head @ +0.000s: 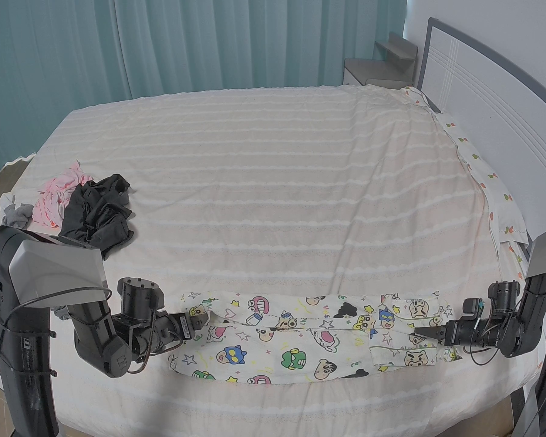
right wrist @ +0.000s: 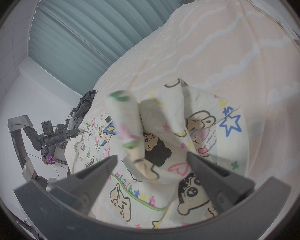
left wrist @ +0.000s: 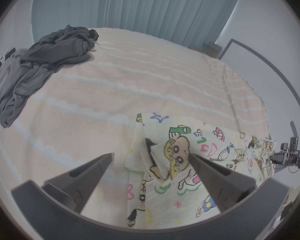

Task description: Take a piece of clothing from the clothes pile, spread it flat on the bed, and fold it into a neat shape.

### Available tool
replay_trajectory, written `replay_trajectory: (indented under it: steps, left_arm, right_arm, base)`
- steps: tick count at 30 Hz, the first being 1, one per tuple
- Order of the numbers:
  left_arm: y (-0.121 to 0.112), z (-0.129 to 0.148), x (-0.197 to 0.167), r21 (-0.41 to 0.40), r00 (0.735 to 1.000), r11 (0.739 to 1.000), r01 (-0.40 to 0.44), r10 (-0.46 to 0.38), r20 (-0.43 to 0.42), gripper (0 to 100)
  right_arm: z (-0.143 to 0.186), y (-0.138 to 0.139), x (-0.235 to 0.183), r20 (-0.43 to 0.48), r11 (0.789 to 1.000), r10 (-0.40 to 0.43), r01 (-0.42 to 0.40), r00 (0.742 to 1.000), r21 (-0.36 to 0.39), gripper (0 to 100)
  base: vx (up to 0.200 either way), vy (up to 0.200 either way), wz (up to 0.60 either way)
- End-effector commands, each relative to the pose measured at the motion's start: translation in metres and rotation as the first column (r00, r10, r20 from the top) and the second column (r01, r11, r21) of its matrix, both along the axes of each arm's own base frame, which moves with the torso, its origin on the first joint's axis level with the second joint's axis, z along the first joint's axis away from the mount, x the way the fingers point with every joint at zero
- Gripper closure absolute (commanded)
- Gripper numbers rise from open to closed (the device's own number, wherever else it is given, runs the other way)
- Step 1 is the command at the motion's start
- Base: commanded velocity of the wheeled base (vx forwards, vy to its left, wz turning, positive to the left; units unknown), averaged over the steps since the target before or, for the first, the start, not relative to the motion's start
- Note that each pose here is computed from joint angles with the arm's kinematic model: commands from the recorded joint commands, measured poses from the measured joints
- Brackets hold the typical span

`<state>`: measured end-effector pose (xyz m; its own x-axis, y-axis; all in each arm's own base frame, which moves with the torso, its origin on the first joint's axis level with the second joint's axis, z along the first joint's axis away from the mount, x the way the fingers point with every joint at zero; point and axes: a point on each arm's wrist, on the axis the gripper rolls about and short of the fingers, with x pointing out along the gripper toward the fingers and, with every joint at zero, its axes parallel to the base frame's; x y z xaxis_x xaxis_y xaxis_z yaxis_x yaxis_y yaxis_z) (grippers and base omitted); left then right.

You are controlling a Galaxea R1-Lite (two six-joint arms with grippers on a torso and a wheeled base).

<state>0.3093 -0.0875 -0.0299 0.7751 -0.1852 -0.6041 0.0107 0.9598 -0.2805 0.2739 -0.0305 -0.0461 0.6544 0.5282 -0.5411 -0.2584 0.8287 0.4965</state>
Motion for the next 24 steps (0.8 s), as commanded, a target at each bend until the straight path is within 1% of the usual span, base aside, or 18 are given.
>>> replay_trajectory:
  steps: [1,3,4,7,9,10,12,13,17,21,24]
  left_arm:
    - [0.004,0.001,-0.009,-0.038,1.000,0.999,-0.030,0.030,0.005,0]
    - [0.004,0.002,-0.011,-0.048,0.999,0.998,-0.036,0.037,0.010,0]
    - [0.007,0.007,-0.015,-0.068,0.998,0.996,-0.050,0.052,0.025,0]
    - [0.012,0.016,-0.020,-0.096,0.996,0.993,-0.069,0.074,0.050,0]
    - [0.015,0.024,-0.022,-0.137,0.992,0.986,-0.093,0.104,0.071,0]
    - [0.017,0.027,-0.024,-0.158,0.990,0.982,-0.107,0.119,0.072,0]
    - [0.017,0.027,-0.024,-0.164,0.990,0.980,-0.110,0.123,0.072,0]
    - [0.019,0.030,-0.028,-0.196,0.988,0.972,-0.128,0.142,0.063,0]
    - [0.019,0.033,-0.038,-0.247,0.991,0.963,-0.111,0.127,0.049,0]
    - [0.023,0.044,-0.046,-0.332,0.985,0.934,-0.134,0.161,0.056,0]
    - [0.025,0.050,-0.055,-0.406,0.986,0.904,-0.133,0.161,0.036,0]
  right_arm:
    - [0.006,-0.006,-0.003,0.016,1.000,-0.025,0.025,1.000,0.000,0]
    - [0.008,-0.007,-0.005,0.017,1.000,-0.028,0.028,0.999,-0.001,0]
    - [0.012,-0.008,-0.007,0.026,0.999,-0.035,0.035,0.999,-0.001,0]
    - [0.021,-0.013,-0.011,0.064,0.998,-0.057,0.058,0.996,-0.005,0]
    - [0.027,-0.017,-0.015,0.086,0.997,-0.076,0.077,0.993,-0.004,0]
    - [0.030,-0.019,-0.017,0.093,0.996,-0.088,0.089,0.992,-0.003,0]
    - [0.031,-0.020,-0.017,0.095,0.996,-0.091,0.092,0.991,-0.004,0]
    - [0.033,-0.023,-0.021,0.099,0.994,-0.109,0.110,0.989,-0.003,0]
    - [0.043,-0.029,-0.025,0.142,0.991,-0.135,0.137,0.981,-0.006,0]
    - [0.061,-0.025,-0.019,0.202,0.990,-0.141,0.140,0.969,0.020,0]
    - [0.066,-0.016,-0.003,0.234,0.994,-0.109,0.107,0.966,0.020,0]
  base:
    - [0.000,0.000,0.00]
    - [0.000,0.000,0.00]
    - [0.000,0.000,0.00]
    - [0.000,0.000,0.00]
    - [0.000,0.000,0.00]
    - [0.000,0.000,0.00]
    - [0.000,0.000,0.00]
    - [0.000,0.000,0.00]
    - [0.000,0.000,0.00]
    - [0.000,0.000,0.00]
    - [0.000,0.000,0.00]
